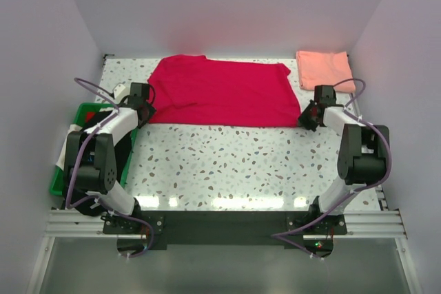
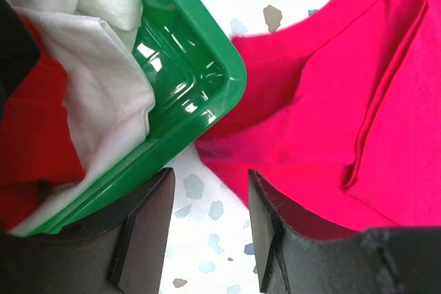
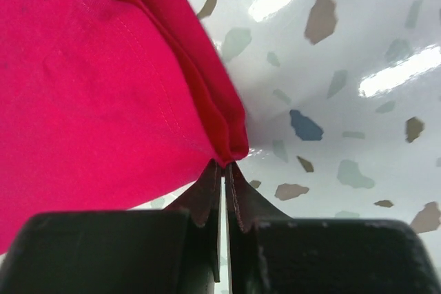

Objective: Fold and stack the t-shirts
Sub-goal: Fold the tshirt

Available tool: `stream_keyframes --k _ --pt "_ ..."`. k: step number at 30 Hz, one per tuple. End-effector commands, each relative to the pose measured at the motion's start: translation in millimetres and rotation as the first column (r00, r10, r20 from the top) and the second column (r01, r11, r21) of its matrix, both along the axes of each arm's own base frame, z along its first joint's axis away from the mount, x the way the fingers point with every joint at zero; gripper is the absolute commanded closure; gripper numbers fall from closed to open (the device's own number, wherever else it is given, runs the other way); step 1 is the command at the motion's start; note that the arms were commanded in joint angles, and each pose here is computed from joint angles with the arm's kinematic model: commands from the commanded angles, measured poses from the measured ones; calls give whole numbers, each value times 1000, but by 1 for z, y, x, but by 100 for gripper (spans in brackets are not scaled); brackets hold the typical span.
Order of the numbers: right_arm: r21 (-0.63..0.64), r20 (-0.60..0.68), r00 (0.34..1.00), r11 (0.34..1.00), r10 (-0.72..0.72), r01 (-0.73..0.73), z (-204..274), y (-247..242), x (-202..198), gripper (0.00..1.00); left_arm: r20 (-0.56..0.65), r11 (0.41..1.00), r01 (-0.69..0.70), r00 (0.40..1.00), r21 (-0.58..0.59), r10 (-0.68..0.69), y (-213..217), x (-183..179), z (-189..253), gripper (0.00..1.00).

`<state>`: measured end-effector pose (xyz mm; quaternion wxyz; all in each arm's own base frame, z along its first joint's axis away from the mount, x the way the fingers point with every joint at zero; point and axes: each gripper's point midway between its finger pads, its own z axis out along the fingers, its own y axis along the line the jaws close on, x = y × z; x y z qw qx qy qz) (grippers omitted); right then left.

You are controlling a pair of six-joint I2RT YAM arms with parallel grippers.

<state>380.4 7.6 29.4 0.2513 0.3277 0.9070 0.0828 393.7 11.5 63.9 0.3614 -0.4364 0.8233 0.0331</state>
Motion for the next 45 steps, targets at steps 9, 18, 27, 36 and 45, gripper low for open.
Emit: stream_keyframes --k 9,18,27,36,45 --pt "-32 33 997 997 -70 71 20 -41 11 100 19 1000 9 1000 -22 -8 -10 -9 2 48" --pt "-9 34 998 998 -59 59 16 -38 13 100 86 998 48 995 -47 -43 -19 -20 15 47" --pt "-4 34 998 998 -59 59 16 -37 14 100 195 977 194 965 -85 -175 -48 1 42 62" --pt "11 37 998 998 -60 60 16 -37 14 100 129 979 182 977 -86 -171 -63 28 12 67" --pt "16 33 998 998 -59 58 14 -36 7 100 -47 1000 18 999 -11 -19 -34 8 -34 64"
